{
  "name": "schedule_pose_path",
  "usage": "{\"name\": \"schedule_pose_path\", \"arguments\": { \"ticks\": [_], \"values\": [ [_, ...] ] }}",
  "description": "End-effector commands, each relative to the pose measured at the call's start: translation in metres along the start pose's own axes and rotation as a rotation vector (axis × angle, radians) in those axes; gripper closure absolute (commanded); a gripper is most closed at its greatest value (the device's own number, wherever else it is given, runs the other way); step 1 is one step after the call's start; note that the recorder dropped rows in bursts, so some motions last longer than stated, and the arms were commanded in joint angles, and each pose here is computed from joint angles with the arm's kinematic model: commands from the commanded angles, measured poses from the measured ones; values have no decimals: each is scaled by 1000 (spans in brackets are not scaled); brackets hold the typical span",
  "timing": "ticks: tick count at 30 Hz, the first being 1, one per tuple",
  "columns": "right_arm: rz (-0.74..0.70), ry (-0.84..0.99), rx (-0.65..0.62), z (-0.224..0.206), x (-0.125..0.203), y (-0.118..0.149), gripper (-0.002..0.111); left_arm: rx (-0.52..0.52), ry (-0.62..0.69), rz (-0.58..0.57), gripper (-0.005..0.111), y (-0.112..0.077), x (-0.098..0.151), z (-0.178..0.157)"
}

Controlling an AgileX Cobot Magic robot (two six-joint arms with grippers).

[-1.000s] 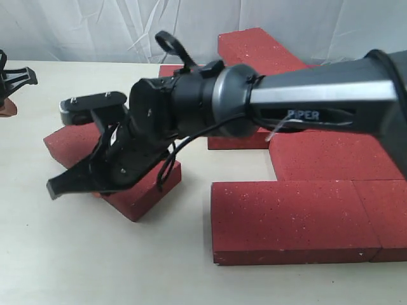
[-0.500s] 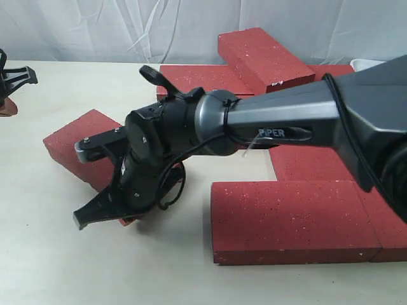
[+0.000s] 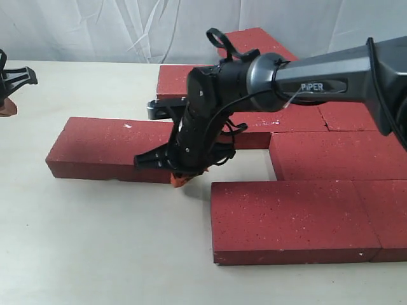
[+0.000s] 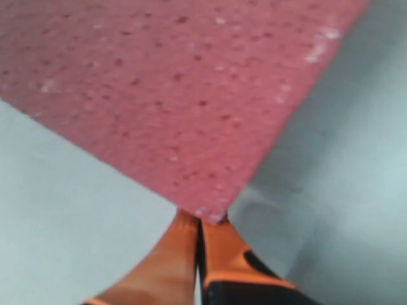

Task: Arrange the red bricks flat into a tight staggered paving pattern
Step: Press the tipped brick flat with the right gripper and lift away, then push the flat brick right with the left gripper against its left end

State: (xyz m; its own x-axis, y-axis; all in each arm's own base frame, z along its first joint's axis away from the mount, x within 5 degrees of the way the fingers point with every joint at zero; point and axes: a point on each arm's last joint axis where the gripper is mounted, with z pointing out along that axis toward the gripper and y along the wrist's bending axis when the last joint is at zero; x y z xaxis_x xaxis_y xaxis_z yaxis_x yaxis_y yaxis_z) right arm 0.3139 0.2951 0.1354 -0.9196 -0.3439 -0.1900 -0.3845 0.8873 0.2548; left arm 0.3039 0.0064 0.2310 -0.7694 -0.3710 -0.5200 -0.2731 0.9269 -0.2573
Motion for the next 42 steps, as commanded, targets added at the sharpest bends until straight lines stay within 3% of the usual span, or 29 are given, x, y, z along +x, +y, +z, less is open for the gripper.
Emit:
{"name": "schedule_pose_path", "arguments": {
  "ticks": [1,7,10,18,26,42],
  "values": [
    [40,29,17,-8,-3,-18,109,-41,-36,94,107,4,-5,6],
    [-61,-125,105,-52,-13,-19,109,-65,8,93,107,12,1,54],
    [-39,-231,171,-60,-22,-24,109,-70,16,94,107,13,1,68],
    [-31,-235,171,-17,-27,-31,109,-84,80,61,107,18,8,103],
    [28,-235,121,-4,-27,-30,109,-78,126,48,107,12,16,112],
    [-26,-176,105,-3,-22,-27,109,17,288,182,107,-4,21,108]
  ]
}}
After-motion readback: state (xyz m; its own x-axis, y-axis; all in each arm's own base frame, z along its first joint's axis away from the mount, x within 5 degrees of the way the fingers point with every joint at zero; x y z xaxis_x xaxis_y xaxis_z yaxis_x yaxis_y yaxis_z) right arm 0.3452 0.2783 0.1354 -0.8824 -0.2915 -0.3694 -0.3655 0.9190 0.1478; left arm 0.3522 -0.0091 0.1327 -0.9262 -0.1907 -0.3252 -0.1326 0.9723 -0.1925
